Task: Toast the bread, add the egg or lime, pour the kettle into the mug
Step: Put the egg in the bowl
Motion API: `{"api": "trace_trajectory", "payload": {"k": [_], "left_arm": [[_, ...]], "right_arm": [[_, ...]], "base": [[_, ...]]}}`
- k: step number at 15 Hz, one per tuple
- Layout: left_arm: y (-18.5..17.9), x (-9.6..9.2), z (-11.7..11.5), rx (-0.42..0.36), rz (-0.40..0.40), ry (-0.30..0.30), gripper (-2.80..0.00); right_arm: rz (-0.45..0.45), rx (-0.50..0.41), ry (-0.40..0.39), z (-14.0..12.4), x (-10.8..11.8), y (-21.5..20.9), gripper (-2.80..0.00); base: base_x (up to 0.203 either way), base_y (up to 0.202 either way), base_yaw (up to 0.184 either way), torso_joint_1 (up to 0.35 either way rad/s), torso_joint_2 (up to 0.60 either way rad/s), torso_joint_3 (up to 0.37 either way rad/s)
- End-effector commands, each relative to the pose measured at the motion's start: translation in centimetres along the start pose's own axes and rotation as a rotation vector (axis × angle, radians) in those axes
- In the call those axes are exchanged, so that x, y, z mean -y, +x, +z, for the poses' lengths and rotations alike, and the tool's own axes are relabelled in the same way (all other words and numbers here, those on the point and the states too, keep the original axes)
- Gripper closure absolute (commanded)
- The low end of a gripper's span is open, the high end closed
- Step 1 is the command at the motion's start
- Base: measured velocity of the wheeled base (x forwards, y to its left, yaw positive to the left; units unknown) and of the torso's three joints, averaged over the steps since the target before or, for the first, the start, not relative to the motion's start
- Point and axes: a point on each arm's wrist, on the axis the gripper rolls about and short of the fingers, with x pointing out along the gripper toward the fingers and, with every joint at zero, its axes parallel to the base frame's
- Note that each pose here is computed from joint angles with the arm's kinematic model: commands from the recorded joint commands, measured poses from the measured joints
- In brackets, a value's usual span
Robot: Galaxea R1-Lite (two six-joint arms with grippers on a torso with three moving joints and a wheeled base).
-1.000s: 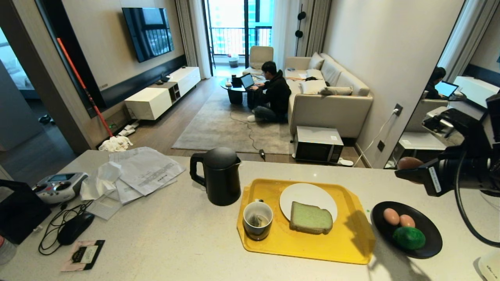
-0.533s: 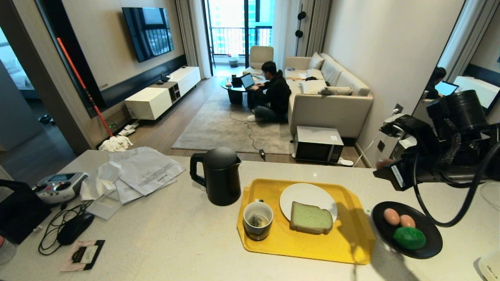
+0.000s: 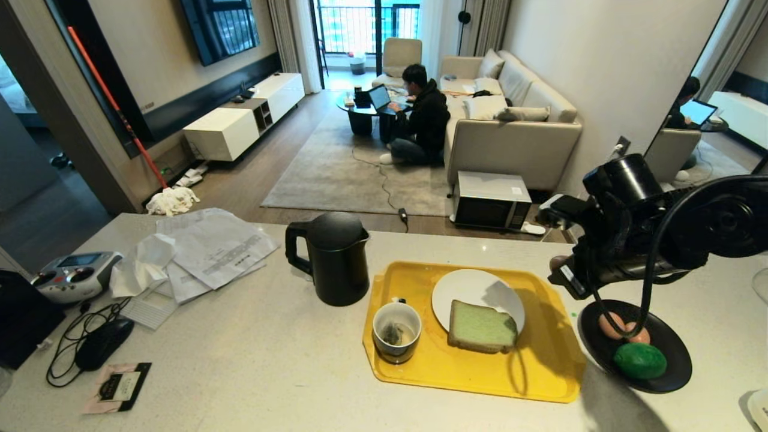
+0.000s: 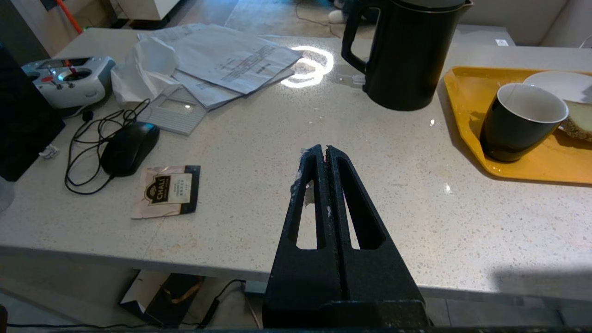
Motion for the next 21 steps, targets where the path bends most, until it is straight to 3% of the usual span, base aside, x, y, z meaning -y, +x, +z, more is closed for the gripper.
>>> {"api": "trace_trajectory", "payload": {"k": [1,6,13,21], "left_arm": [[0.0,0.0,0.0,0.000,0.000,0.000,0.00],[0.0,0.0,0.0,0.001,0.000,0.000,0.00],[0.0,0.0,0.0,0.001,0.000,-0.001,0.00],[0.0,0.0,0.0,0.001,0.000,-0.001,0.00]], "right_arm": [[0.011,-0.031,-0.041,0.1,-0.3,1.2,0.00],[0.027,-0.049,-0.112,0.3,-1.0,2.4,0.00],[0.052,-0.031,-0.152,2.5,-2.8,4.7,0.00],[0.015,-0.026,-0.189,4.9,-4.8,7.5,0.00]], "base": [[0.000,0.000,0.000,0.005,0.00,-0.194],[0.000,0.000,0.000,0.007,0.01,-0.197],[0.000,0.000,0.000,0.002,0.00,-0.079],[0.000,0.000,0.000,0.002,0.00,-0.109]]}}
